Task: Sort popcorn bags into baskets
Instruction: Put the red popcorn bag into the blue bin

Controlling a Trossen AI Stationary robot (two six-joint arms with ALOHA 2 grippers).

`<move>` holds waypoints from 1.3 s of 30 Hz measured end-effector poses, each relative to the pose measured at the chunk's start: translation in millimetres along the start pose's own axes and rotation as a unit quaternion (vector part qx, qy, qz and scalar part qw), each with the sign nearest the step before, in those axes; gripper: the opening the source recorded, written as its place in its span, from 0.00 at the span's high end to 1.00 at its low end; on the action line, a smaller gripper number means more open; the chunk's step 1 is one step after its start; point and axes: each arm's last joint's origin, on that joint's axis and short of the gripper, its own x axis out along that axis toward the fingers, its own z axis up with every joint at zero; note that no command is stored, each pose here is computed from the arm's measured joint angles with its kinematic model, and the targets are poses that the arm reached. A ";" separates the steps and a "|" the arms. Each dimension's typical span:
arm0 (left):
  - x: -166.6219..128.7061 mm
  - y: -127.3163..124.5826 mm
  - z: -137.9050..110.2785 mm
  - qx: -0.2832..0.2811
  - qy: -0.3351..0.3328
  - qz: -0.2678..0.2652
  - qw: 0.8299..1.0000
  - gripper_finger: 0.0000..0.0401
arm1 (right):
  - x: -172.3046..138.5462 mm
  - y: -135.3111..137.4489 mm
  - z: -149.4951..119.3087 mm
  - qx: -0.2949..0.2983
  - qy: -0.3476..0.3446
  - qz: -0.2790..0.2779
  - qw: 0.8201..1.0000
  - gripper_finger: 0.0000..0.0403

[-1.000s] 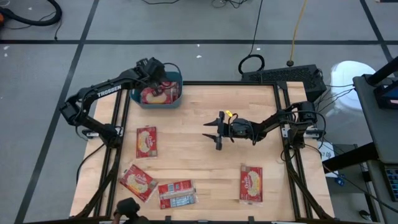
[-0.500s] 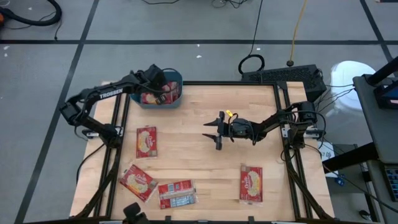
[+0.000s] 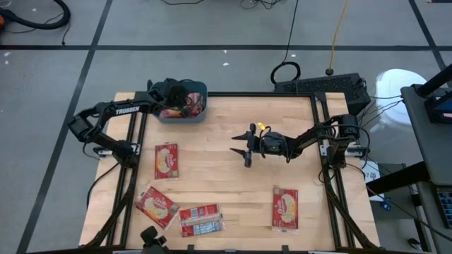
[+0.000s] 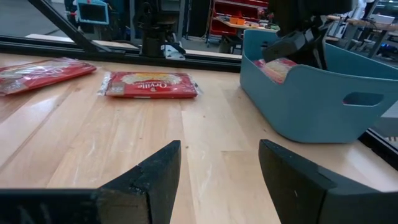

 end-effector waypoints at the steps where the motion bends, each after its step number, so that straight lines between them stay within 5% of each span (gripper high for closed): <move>1: 0.6 1.7 -1.8 -0.004 0.002 -0.001 1.000 0.78 | 0.1 -0.5 0.0 0.000 0.000 -0.001 1.000 0.48; 12: -3.0 1.0 3.3 -0.008 -0.019 -0.027 0.999 0.78 | 0.1 -0.7 -0.1 0.012 0.000 -0.001 1.000 0.48; 26: -65.1 -13.3 22.8 -0.051 -0.067 -0.063 0.994 0.78 | -1.3 14.1 -2.7 0.118 0.022 0.025 0.992 0.48; 30: -88.0 -32.9 20.5 -0.062 -0.080 -0.142 0.985 0.78 | -3.7 29.2 -4.3 0.137 0.039 0.037 0.989 0.48; 35: -115.2 -82.8 15.8 -0.003 -0.108 -0.254 0.961 0.78 | -7.6 53.9 4.4 0.171 0.034 0.042 0.984 0.48; 39: -137.6 -126.4 8.1 0.033 -0.131 -0.282 0.950 0.78 | -8.6 78.8 13.7 0.175 0.054 0.038 0.982 0.48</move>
